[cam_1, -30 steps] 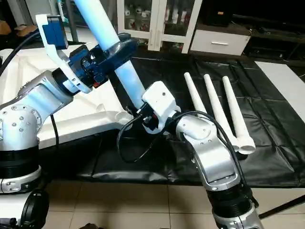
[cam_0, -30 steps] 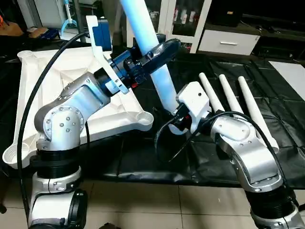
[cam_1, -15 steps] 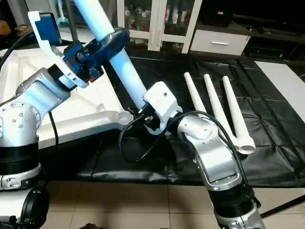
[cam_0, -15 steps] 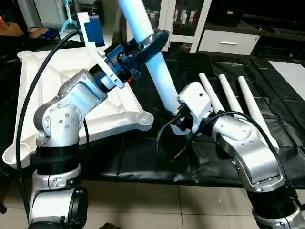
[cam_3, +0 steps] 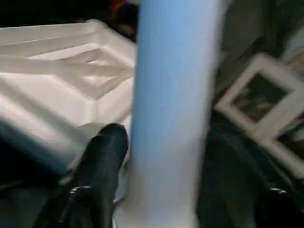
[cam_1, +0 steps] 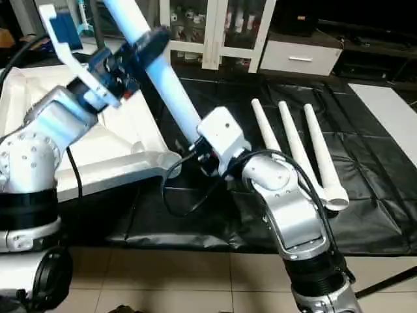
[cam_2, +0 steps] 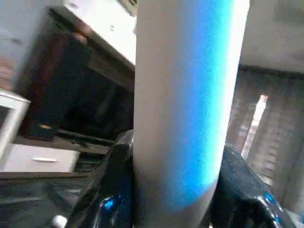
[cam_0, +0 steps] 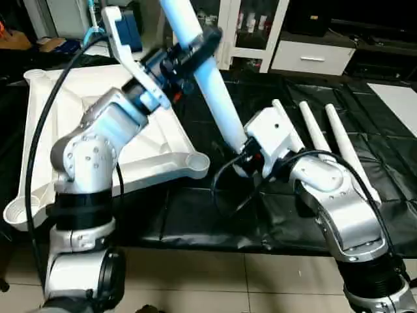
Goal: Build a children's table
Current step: Pick table leg
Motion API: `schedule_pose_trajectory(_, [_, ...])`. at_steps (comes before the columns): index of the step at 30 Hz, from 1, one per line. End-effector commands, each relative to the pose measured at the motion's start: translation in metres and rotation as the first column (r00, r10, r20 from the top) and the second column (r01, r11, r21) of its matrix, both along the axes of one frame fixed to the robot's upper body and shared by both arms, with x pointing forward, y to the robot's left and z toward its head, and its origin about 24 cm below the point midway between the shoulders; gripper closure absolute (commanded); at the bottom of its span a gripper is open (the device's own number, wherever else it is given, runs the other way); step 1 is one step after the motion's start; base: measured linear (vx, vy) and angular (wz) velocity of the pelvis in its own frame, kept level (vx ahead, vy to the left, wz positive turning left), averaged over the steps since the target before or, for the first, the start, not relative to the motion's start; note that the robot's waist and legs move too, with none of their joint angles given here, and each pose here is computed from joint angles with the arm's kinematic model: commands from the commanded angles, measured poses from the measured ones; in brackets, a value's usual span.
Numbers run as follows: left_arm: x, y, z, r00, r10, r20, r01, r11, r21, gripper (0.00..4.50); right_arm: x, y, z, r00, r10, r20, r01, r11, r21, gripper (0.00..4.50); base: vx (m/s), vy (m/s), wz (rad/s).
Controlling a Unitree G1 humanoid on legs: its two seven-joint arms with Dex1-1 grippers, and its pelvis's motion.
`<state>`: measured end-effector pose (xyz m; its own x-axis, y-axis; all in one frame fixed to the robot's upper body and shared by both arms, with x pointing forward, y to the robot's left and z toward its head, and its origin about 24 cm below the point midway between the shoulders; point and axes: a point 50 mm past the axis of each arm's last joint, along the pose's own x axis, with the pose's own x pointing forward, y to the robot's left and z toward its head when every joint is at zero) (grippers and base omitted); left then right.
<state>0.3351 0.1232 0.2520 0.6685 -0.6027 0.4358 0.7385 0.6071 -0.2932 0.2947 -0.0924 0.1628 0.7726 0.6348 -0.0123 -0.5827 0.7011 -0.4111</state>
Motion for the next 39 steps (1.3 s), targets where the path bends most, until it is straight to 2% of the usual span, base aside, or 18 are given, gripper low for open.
schedule_pose_trajectory(1, [0.010, 0.007, 0.005, 0.988, 0.151, -0.041, -0.152, 0.988, -0.017, 2.82, 0.000, 0.004, 0.018, 0.993, -0.027, 0.114, 0.026, 1.000, 0.017, 1.37, 0.000, 0.000, 0.00])
schedule_pose_trajectory(3, [0.015, 0.012, 0.007, 0.974, 0.217, -0.068, -0.219, 0.975, -0.036, 2.82, -0.003, 0.009, 0.020, 0.991, -0.016, 0.133, 0.012, 1.000, 0.028, 1.37, 0.000, 0.000, 0.00])
schedule_pose_trajectory(7, [0.018, 0.015, 0.011, 0.959, 0.256, -0.124, -0.267, 0.960, -0.087, 2.82, -0.010, 0.019, 0.014, 0.989, 0.028, 0.148, -0.025, 0.999, -0.025, 1.37, 0.000, 0.000, 0.00])
schedule_pose_trajectory(14, [0.019, 0.012, 0.010, 0.955, 0.253, -0.153, -0.269, 0.959, -0.094, 2.82, -0.011, 0.026, 0.008, 0.984, 0.030, 0.176, -0.017, 0.997, -0.074, 1.37, 0.000, 0.000, 0.00])
schedule_pose_trajectory(19, [0.022, 0.013, 0.008, 0.934, 0.280, -0.221, -0.308, 0.946, -0.104, 2.82, -0.009, 0.026, 0.007, 0.976, -0.002, 0.217, 0.026, 0.994, -0.111, 1.37, 0.000, 0.000, 0.00])
schedule_pose_trajectory(23, [0.025, 0.015, 0.007, 0.897, 0.305, -0.319, -0.357, 0.926, -0.119, 2.82, -0.008, 0.026, 0.009, 0.964, -0.027, 0.265, 0.063, 0.990, -0.127, 1.37, 0.000, 0.000, 0.00])
schedule_pose_trajectory(24, [0.026, 0.015, 0.007, 0.896, 0.305, -0.322, -0.358, 0.926, -0.120, 2.82, -0.008, 0.026, 0.009, 0.963, -0.028, 0.266, 0.064, 0.990, -0.127, 1.37, 0.000, 0.000, 0.00])
schedule_pose_trajectory(26, [0.028, 0.017, 0.005, 0.858, 0.336, -0.388, -0.410, 0.904, -0.124, 2.82, -0.008, 0.028, 0.010, 0.960, -0.019, 0.279, 0.057, 0.990, -0.128, 1.37, 0.000, 0.000, 0.00])
schedule_pose_trajectory(29, [0.028, 0.018, 0.004, 0.843, 0.344, -0.414, -0.428, 0.895, -0.128, 2.82, -0.010, 0.030, 0.010, 0.961, 0.004, 0.278, 0.035, 0.990, -0.135, 1.37, 0.000, 0.000, 0.00])
schedule_pose_trajectory(32, [0.029, 0.020, 0.003, 0.810, 0.363, -0.459, -0.463, 0.878, -0.123, 2.82, -0.016, 0.035, 0.001, 0.962, 0.076, 0.263, -0.025, 0.981, -0.192, 1.37, 0.000, 0.000, 0.00])
schedule_pose_trajectory(35, [0.030, 0.023, 0.001, 0.778, 0.378, -0.501, -0.495, 0.861, -0.118, 2.82, -0.017, 0.035, -0.002, 0.960, 0.074, 0.271, -0.015, 0.977, -0.214, 1.37, 0.000, 0.000, 0.00])
schedule_pose_trajectory(39, [0.029, 0.020, 0.003, 0.785, 0.359, -0.505, -0.481, 0.867, -0.130, 2.82, -0.013, 0.033, 0.000, 0.959, 0.039, 0.282, 0.021, 0.978, -0.206, 1.37, 0.000, 0.000, 0.00])
